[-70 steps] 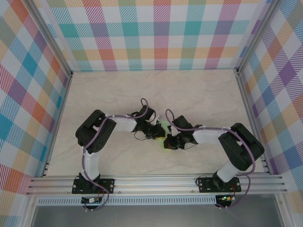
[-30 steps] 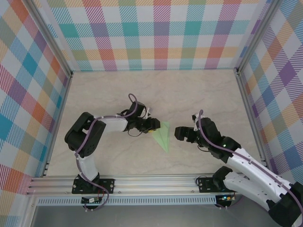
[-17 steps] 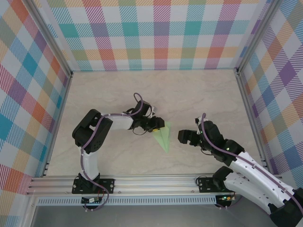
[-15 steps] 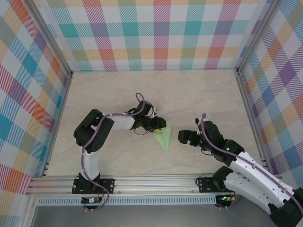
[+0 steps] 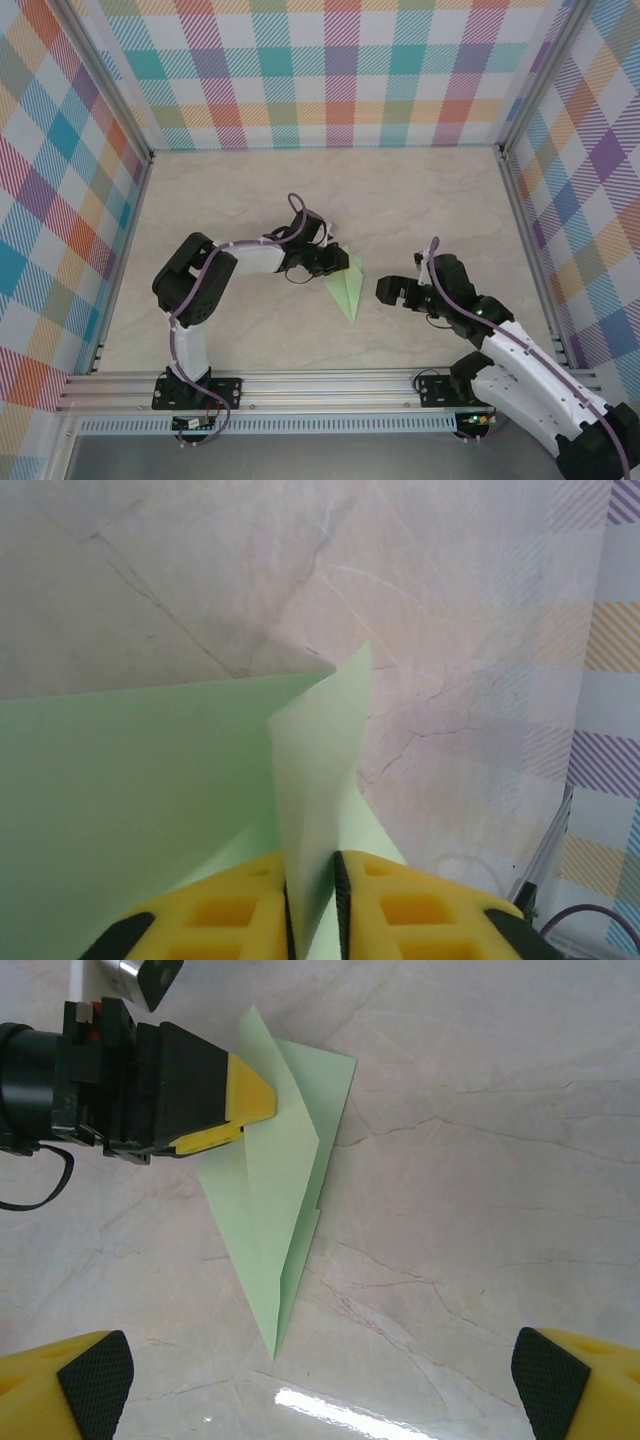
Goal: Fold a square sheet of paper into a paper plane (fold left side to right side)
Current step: Turn over the paper at the center of the table, then pick up the paper from the center of the table, then place the paper at the center of the table, then fold the wing for the fifth time at the center of the table.
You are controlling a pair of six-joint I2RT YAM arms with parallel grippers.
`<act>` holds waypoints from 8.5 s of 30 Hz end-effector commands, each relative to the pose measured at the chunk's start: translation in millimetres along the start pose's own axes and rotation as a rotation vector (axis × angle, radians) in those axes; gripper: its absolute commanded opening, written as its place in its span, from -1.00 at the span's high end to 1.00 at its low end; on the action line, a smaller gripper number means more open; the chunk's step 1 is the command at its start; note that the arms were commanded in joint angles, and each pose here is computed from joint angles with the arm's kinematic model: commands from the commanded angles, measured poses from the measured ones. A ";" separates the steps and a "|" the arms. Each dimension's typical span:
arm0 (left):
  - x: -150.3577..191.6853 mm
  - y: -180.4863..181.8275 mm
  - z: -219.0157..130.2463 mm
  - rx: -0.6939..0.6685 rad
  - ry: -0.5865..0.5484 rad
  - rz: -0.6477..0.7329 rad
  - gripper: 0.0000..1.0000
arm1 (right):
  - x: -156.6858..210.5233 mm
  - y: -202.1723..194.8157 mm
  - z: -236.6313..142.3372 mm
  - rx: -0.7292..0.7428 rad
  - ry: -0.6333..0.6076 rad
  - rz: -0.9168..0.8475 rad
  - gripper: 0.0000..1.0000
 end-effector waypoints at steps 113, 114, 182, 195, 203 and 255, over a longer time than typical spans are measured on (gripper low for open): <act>45.6 1.1 -301.6 -0.292 -0.957 0.107 -0.63 | -4.8 63.1 135.7 0.898 0.882 -1.264 0.11; 45.4 -0.4 -298.6 -0.286 -0.941 0.110 -0.63 | -1.2 65.9 130.1 0.852 0.893 -1.242 -0.04; 15.7 -1.6 -45.1 0.303 -0.036 0.270 0.98 | -62.8 -14.5 87.2 -0.419 0.108 -0.047 -0.63; 24.4 -6.3 -51.2 0.351 0.006 0.316 0.99 | -57.6 -19.2 121.3 -0.560 0.124 -0.084 -0.37; 24.8 -4.7 -49.0 0.349 0.018 0.317 1.00 | -48.6 -19.7 127.1 -0.617 0.139 -0.092 -0.12; 12.6 4.4 -94.8 -0.059 -0.265 0.402 -0.28 | -48.2 -26.0 113.6 -0.420 0.277 0.059 1.00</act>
Point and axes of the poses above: each hand's point on the last joint's axis, 136 mm out from that joint toward the fingers, its own z axis out along the fingers, its own y axis along the line the jaws close on, x = y × z, the point moved 5 cm from there along -z, back along the fingers, and after that the axes turned 15 degrees about -z, right-handed, at the moved point
